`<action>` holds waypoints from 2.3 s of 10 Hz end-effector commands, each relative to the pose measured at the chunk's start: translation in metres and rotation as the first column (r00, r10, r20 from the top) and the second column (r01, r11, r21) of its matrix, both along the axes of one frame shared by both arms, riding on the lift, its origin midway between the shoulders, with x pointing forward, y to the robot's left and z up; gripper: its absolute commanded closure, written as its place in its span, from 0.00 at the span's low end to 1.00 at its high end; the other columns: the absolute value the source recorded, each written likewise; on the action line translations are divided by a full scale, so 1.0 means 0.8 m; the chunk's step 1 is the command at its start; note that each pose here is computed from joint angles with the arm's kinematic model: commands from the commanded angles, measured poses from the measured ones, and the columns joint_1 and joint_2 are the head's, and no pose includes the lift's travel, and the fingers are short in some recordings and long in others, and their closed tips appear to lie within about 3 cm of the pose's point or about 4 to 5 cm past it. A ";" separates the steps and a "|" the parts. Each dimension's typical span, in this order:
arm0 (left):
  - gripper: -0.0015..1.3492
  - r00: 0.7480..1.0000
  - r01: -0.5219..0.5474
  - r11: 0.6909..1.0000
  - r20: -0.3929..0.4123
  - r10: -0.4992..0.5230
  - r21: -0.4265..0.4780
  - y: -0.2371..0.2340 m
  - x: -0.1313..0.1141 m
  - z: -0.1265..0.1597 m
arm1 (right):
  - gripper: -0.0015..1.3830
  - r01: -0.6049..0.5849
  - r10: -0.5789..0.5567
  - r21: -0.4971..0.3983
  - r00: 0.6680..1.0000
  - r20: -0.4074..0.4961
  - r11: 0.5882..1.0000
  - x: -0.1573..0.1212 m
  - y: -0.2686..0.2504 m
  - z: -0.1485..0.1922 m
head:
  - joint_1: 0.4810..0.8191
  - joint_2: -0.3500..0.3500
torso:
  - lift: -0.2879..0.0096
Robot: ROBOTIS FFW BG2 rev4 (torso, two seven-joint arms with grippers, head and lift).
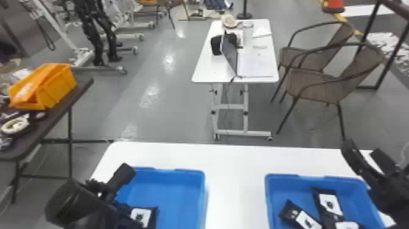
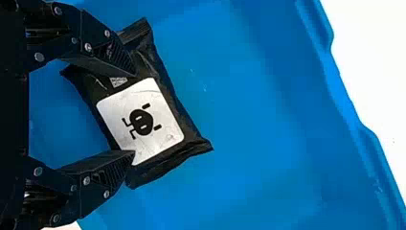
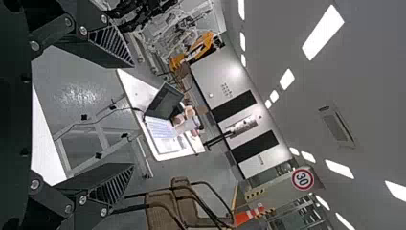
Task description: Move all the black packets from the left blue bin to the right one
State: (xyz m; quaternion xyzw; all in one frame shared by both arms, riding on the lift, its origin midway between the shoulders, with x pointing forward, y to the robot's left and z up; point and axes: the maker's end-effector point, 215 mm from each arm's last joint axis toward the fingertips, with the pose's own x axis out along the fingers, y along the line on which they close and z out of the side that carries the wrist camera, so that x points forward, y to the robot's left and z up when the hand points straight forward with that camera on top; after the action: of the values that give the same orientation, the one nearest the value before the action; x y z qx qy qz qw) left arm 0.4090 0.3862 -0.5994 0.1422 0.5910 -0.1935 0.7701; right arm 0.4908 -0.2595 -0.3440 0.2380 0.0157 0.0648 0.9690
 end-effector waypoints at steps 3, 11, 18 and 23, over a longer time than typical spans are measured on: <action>0.71 0.999 0.040 0.999 -0.028 -0.040 0.000 -0.004 -0.003 -0.007 | 0.22 -0.010 0.010 0.013 1.000 -0.007 1.000 0.001 0.003 -0.004 | 0.63 0.73 | 0.97; 0.87 0.973 0.140 0.982 0.203 -0.112 -0.127 -0.081 0.053 0.027 | 0.22 -0.018 0.018 0.026 1.000 -0.011 0.999 0.001 0.006 -0.008 | 0.63 0.65 | 0.97; 0.87 0.756 0.415 0.829 0.649 -0.085 -0.375 -0.292 0.184 0.233 | 0.22 -0.147 0.145 0.049 0.988 0.053 0.988 0.026 0.063 0.011 | 0.63 0.47 | 0.97; 0.87 0.725 0.561 0.635 0.685 -0.068 -0.531 -0.451 0.202 0.273 | 0.22 -0.292 0.287 0.049 0.954 0.089 0.955 0.050 0.151 0.023 | 0.63 0.36 | 0.97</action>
State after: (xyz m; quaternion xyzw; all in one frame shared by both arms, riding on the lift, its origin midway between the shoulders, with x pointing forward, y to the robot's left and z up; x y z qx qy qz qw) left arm 0.5699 0.0341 -0.3830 -0.0026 0.1539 -0.4819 0.8626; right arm 0.5292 -0.1430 -0.3270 0.2611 0.0095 0.2124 0.9416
